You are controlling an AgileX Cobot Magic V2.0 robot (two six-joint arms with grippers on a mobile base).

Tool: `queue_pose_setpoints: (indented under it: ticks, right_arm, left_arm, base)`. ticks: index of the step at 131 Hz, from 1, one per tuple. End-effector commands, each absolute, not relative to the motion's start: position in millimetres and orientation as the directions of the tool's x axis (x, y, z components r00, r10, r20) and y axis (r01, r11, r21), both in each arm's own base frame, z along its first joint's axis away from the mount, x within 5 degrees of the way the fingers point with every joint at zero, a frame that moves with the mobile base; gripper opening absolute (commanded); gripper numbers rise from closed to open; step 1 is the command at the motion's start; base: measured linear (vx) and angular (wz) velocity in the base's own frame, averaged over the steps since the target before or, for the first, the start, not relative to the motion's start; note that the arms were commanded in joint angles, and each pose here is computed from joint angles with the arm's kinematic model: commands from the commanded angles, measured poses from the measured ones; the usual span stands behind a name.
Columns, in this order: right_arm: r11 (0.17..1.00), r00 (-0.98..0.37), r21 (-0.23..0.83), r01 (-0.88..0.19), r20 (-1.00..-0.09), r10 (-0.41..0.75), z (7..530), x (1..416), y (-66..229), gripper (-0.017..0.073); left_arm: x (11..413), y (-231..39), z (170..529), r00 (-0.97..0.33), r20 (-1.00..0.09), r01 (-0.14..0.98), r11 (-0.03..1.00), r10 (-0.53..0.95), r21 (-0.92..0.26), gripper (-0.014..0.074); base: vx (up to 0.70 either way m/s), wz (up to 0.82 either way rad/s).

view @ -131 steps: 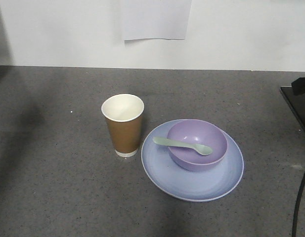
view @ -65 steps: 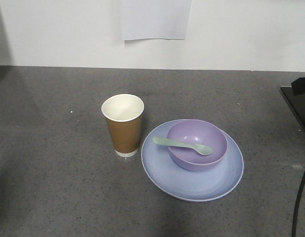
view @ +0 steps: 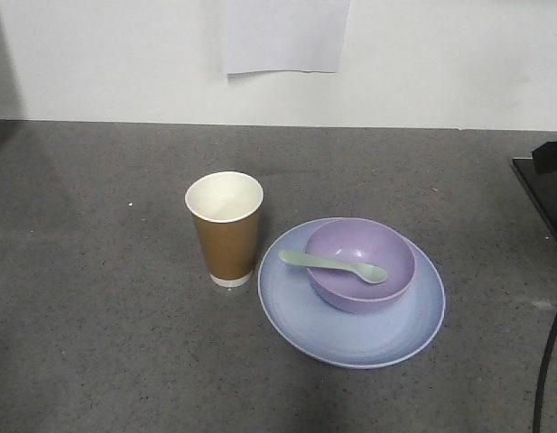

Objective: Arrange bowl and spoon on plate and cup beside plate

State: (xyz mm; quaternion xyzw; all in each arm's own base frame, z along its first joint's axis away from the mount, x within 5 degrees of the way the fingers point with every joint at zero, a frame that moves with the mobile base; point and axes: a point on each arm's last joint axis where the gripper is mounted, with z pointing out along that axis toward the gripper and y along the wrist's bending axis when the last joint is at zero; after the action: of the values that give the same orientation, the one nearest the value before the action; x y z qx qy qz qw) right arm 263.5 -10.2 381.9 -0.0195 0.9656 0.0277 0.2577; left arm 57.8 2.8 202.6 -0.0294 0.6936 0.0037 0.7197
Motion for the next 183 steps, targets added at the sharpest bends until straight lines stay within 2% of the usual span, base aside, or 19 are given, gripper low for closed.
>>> queue_pose_setpoints:
  ticks: [1, 35, 66, 183]
  right_arm:
    - [0.998, -0.816, 0.031, -0.053, -0.577, -0.025, 399.5, 258.6, -11.3, -0.0001]
    - [0.998, -0.817, 0.031, -0.053, -0.576, -0.025, 399.5, 258.5, -11.3, -0.0001]
    - [0.998, -0.817, 0.031, -0.053, -0.576, -0.025, 399.5, 258.5, -11.3, -0.0001]
    - [0.998, -0.817, 0.031, -0.053, -0.576, -0.025, 399.5, 258.5, -11.3, -0.0001]
  left_arm:
    - [55.9, 2.3, 204.8, 0.107, -0.991, -0.034, 0.996, -0.075, -0.079, -0.0008]
    - [55.5, 2.4, 203.9, 0.098, -0.995, -0.039, 0.999, -0.033, -0.037, -0.0008]
    - [55.4, -2.3, 204.0, 0.097, -0.995, 0.045, 0.999, -0.024, -0.020, -0.0008]
    - [55.4, -2.3, 204.5, 0.097, -0.995, 0.046, 0.999, -0.033, -0.029, -0.0008]
  base:
    - [0.00, 0.00]
    - [0.00, 0.00]
    - [0.00, 0.00]
    - [0.00, 0.00]
